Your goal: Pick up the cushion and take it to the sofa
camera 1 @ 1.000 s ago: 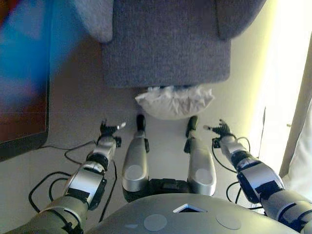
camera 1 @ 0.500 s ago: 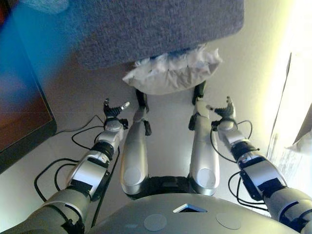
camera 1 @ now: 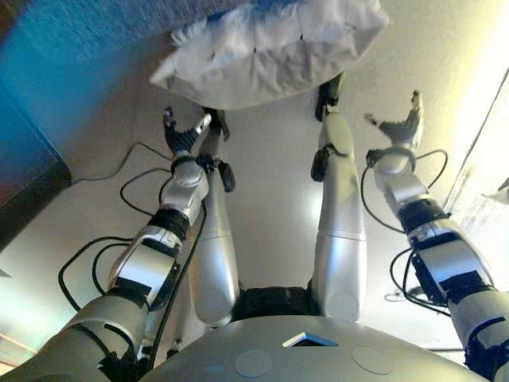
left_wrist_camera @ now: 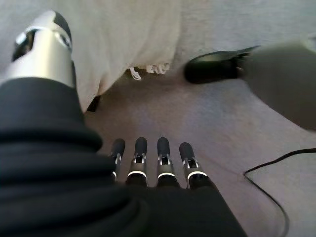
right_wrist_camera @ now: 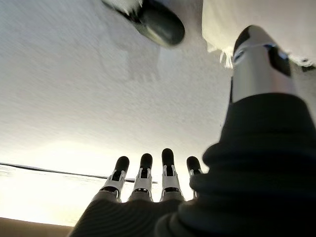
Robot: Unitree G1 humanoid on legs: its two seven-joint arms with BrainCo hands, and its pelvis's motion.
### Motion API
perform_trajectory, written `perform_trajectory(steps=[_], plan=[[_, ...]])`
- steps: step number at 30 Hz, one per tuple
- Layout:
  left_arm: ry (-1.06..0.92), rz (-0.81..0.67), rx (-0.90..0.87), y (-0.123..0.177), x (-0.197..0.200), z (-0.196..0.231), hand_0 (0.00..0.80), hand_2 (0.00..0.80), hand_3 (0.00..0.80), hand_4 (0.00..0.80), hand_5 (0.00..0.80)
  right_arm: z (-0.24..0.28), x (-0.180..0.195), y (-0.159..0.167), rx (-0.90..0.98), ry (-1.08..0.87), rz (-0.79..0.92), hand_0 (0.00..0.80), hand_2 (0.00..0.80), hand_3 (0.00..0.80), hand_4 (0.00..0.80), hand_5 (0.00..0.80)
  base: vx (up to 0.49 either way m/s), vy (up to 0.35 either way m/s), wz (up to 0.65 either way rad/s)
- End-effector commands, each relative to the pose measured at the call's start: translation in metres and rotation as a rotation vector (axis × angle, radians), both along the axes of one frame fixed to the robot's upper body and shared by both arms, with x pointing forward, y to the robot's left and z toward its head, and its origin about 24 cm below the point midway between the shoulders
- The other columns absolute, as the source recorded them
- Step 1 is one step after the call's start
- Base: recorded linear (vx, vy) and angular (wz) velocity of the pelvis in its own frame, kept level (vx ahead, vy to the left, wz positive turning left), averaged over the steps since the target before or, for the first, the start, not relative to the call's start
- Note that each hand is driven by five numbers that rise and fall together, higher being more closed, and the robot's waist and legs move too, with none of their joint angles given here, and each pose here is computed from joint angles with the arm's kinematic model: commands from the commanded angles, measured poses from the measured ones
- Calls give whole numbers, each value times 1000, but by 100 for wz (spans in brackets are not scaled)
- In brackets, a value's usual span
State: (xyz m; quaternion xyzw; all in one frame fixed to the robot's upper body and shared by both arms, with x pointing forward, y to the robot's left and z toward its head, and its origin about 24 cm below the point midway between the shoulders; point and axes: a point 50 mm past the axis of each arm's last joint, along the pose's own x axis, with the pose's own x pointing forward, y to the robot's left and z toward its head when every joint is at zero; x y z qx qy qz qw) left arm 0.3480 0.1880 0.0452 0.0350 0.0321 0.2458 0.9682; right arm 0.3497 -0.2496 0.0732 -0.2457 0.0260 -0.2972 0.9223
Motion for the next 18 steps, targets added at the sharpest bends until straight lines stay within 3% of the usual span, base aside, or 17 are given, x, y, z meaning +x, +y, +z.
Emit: perform_trajectory(steps=[1,9,18], plan=[[-129,82,72,30,-2,24,0,0,0,0,0,13,-7,-8,1,-118,42,0,0,0,0,0,23,-64,7],[-382,110,106,37,12,90,0,0,0,0,0,84,6,0,-72,-397,181,0,0,0,0,0,29,-58,7],[-529,143,56,45,12,126,0,0,0,0,0,125,6,13,-107,-541,328,0,0,0,0,0,42,-5,6]])
